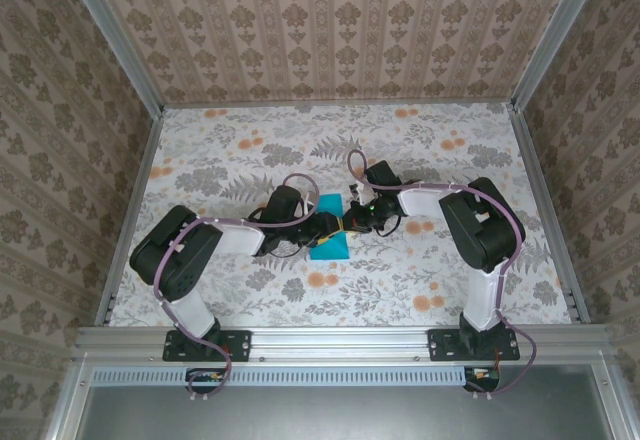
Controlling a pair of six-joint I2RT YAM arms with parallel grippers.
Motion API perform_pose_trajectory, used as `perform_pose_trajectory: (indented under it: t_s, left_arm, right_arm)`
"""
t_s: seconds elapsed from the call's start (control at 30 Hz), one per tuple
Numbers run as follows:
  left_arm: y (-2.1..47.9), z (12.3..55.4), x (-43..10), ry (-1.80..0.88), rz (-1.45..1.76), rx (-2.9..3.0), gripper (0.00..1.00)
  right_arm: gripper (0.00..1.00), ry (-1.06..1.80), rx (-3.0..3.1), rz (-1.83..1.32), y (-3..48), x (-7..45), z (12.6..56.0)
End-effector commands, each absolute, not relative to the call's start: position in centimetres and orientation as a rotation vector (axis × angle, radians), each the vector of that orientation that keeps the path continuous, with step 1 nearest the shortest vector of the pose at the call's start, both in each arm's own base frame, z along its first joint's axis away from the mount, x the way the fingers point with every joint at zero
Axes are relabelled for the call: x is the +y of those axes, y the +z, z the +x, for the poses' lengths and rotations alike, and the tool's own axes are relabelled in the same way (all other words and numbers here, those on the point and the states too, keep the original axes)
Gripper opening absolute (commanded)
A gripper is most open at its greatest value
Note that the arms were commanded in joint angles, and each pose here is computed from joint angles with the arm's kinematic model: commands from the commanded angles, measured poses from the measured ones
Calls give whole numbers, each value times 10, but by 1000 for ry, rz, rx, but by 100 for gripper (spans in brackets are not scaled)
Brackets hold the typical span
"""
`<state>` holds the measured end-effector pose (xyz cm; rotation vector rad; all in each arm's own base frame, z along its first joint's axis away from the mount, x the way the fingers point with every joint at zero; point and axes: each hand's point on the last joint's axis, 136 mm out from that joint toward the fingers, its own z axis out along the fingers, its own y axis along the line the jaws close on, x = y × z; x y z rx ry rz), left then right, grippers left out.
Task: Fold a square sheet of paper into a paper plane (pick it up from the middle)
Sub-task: Fold the triangle a second time at the center of the table.
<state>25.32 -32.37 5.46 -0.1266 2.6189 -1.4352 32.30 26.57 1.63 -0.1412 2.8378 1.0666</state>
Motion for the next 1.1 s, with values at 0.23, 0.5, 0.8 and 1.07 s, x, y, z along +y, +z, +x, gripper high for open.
perform_pose_trajectory:
  t_s: [0.23,0.5,0.8,1.07]
  left_arm:
    - [42,251,-325,-1431,-119,2644,42]
    - [39,250,-323,-1419,-132,2653,42]
    - [33,248,-319,-1399,-158,2669,42]
    - [27,245,-316,-1380,-180,2682,42]
  right_arm:
    - [7,1013,2867,-150,12,262,322]
    - [7,1017,2875,-146,10,262,321]
    - [7,1028,2883,-147,8,264,320]
    - [7,1029,2894,-146,5,264,319]
